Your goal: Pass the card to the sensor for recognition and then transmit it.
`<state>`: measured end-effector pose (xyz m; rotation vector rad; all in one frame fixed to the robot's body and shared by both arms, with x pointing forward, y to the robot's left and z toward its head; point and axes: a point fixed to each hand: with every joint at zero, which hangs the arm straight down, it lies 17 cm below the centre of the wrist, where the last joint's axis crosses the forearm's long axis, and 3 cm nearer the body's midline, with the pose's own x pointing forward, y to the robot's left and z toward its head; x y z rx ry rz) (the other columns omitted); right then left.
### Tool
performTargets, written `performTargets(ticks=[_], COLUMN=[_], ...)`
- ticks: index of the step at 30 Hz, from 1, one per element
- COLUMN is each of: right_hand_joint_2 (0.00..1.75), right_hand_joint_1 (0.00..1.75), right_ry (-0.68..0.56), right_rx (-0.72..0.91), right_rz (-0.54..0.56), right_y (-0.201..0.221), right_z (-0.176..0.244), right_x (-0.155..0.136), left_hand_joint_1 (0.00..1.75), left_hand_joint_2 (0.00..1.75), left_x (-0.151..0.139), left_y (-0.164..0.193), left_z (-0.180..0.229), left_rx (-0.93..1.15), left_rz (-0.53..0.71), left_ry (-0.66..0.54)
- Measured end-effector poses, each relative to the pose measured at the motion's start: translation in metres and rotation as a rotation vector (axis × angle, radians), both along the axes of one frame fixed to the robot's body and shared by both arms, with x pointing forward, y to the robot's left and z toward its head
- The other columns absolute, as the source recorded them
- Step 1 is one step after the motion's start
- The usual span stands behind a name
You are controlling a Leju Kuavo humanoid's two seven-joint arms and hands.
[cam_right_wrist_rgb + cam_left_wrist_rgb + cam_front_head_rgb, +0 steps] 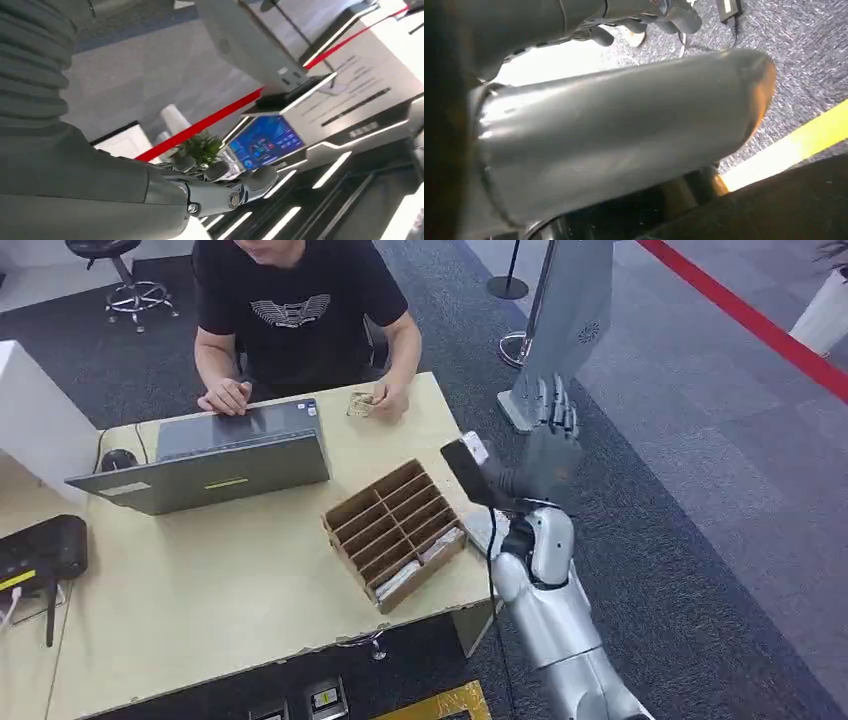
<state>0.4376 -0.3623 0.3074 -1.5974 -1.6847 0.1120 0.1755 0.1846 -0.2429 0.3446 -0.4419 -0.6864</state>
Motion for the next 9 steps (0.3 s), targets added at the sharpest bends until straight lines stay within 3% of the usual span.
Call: performTargets(ticks=[9], right_hand_joint_2=[1.75], right_hand_joint_1=[0.00], right_ry=[-0.072], right_rx=[0.000], right_rz=[-0.139], right_y=[-0.080], right_z=[0.015], right_x=[-0.051], left_hand_joint_1=[0.00], left_hand_joint_2=[0.00], left_x=[-0.011], left_y=[0.012], left_z=[-0.004], left_rx=[0.021], left_rz=[0.014], left_ry=[0.002])
